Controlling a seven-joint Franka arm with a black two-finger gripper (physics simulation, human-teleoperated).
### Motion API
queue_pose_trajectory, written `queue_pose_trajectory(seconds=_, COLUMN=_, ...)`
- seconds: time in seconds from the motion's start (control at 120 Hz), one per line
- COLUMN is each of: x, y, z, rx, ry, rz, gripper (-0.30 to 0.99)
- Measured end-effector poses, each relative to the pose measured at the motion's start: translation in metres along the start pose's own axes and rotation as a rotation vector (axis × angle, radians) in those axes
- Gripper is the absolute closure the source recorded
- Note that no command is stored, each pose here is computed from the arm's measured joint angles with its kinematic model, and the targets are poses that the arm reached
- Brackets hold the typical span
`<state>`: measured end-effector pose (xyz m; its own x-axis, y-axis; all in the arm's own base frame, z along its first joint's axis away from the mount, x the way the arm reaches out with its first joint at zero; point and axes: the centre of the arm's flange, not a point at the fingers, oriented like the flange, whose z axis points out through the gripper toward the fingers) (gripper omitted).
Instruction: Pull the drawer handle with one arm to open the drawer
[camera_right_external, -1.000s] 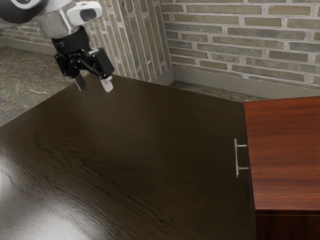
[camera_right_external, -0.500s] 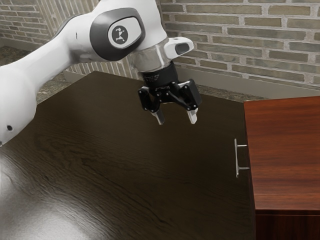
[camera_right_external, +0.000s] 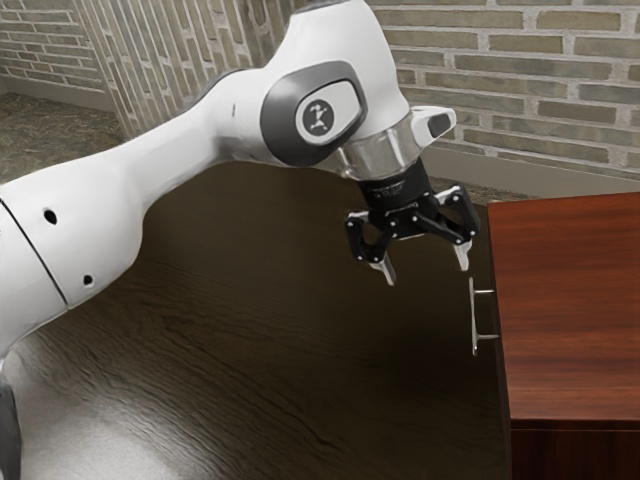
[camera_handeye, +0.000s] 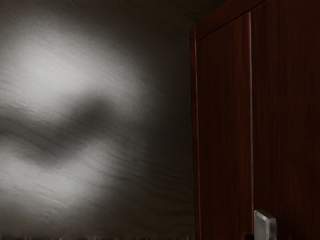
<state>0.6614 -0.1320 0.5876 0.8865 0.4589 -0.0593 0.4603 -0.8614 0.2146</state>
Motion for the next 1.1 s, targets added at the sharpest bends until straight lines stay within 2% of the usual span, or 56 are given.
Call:
queue_pose_trajectory(seconds=0.283, x=-0.015, y=0.016, z=0.013, rx=0.008, ry=-0.010, rz=-0.083, gripper=0.00)
queue_pose_trajectory(seconds=0.633, x=-0.041, y=0.004, z=0.015, rx=0.042, ry=-0.005, rz=-0.155, gripper=0.00)
queue_pose_trajectory(seconds=0.967, x=-0.056, y=0.005, z=0.019, rx=0.010, ry=0.026, rz=-0.178, gripper=0.00)
queue_pose_trajectory(seconds=1.1, x=-0.058, y=0.006, z=0.013, rx=-0.014, ry=0.037, rz=-0.183, gripper=0.05)
